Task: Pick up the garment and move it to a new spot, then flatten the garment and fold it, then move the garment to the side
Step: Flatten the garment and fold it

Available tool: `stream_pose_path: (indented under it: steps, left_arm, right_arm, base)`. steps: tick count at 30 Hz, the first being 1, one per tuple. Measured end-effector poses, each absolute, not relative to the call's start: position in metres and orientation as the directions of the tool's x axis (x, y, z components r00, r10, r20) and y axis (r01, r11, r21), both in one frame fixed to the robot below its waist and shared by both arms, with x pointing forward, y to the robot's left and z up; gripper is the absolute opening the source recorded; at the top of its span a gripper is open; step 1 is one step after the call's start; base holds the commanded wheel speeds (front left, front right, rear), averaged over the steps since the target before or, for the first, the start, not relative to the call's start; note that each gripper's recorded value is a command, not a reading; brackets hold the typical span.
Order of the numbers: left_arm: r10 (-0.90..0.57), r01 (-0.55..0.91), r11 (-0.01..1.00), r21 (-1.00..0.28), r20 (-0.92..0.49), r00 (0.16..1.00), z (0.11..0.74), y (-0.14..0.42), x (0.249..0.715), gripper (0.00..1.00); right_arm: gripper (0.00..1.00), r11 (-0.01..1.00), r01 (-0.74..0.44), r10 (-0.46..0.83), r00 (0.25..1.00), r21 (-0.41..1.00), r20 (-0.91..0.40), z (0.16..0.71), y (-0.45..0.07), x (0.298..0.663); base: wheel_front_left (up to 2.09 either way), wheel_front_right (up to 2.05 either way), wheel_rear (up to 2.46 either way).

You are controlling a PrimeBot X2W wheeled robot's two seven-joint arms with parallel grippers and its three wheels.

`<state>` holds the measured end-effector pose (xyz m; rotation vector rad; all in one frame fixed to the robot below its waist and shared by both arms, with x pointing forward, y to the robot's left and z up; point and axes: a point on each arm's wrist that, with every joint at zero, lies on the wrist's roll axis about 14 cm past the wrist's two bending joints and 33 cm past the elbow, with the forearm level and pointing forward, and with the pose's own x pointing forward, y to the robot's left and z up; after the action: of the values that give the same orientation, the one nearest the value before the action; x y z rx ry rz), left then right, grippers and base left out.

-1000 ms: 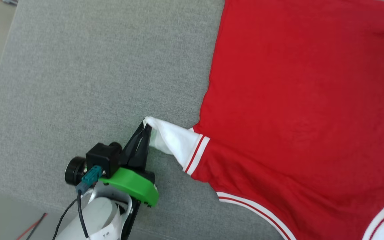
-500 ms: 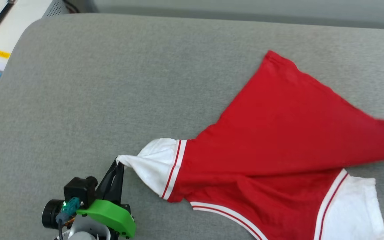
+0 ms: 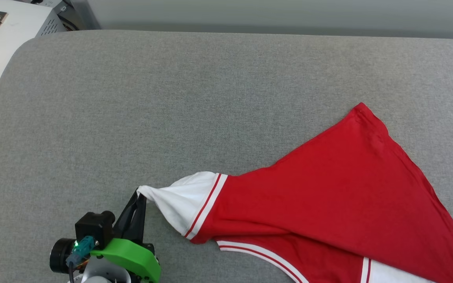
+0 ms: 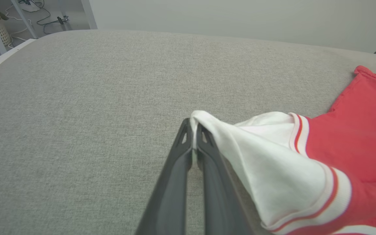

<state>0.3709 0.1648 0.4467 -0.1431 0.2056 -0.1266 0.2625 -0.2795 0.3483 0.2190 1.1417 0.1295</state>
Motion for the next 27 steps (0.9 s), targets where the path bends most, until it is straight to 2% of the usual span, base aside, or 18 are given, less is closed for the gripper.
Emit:
stream_pose_path:
  steps: [2,3,4,7,12,15,17,20,24,27]
  left_arm:
    - [-0.140,0.110,0.982,-0.155,-0.197,0.970,0.446,0.164,0.371,0.00]
    - [-0.141,0.111,0.982,-0.155,-0.196,0.970,0.446,0.164,0.371,0.00]
    - [-0.141,0.112,0.982,-0.154,-0.195,0.971,0.446,0.164,0.371,0.00]
    - [-0.143,0.115,0.982,-0.153,-0.191,0.971,0.449,0.162,0.371,0.00]
    - [-0.148,0.119,0.980,-0.157,-0.185,0.972,0.452,0.160,0.369,0.00]
    - [-0.150,0.121,0.980,-0.156,-0.188,0.971,0.451,0.158,0.370,0.00]
    - [-0.151,0.122,0.980,-0.160,-0.191,0.970,0.451,0.157,0.372,0.00]
    - [-0.154,0.125,0.980,-0.157,-0.185,0.971,0.451,0.155,0.378,0.00]
    - [-0.161,0.134,0.978,-0.157,-0.174,0.971,0.452,0.153,0.386,0.00]
    - [-0.165,0.139,0.978,-0.155,-0.168,0.972,0.452,0.152,0.391,0.00]
  right_arm:
    - [0.00,0.973,0.021,0.198,0.440,0.230,-0.876,0.349,-0.283,0.267]
    - [0.31,0.973,0.025,0.193,0.455,0.229,-0.869,0.351,-0.284,0.269]
    - [1.00,0.974,0.027,0.188,0.472,0.227,-0.861,0.353,-0.285,0.272]
    - [1.00,0.977,0.018,0.170,0.545,0.215,-0.821,0.369,-0.289,0.290]
    - [1.00,0.985,-0.084,0.163,0.748,0.153,-0.644,0.439,-0.293,0.360]
    - [1.00,0.981,-0.164,0.191,0.813,0.099,-0.550,0.479,-0.283,0.396]
    - [1.00,0.972,-0.222,0.229,0.825,0.077,-0.517,0.497,-0.270,0.415]
    - [1.00,0.946,-0.325,0.286,0.801,0.020,-0.526,0.509,-0.244,0.438]
    - [1.00,0.895,-0.447,0.348,0.725,-0.021,-0.594,0.506,-0.205,0.465]
    - [1.00,0.874,-0.485,0.331,0.656,-0.043,-0.678,0.493,-0.193,0.484]
  base:
    - [0.00,0.00,0.00]
    - [0.00,0.00,0.00]
    - [0.00,0.00,0.00]
    - [0.00,0.00,0.00]
    - [0.00,0.00,0.00]
    - [0.00,0.00,0.00]
    - [0.00,0.00,0.00]
    - [0.00,0.00,0.00]
    - [0.00,0.00,0.00]
    - [0.00,0.00,0.00]
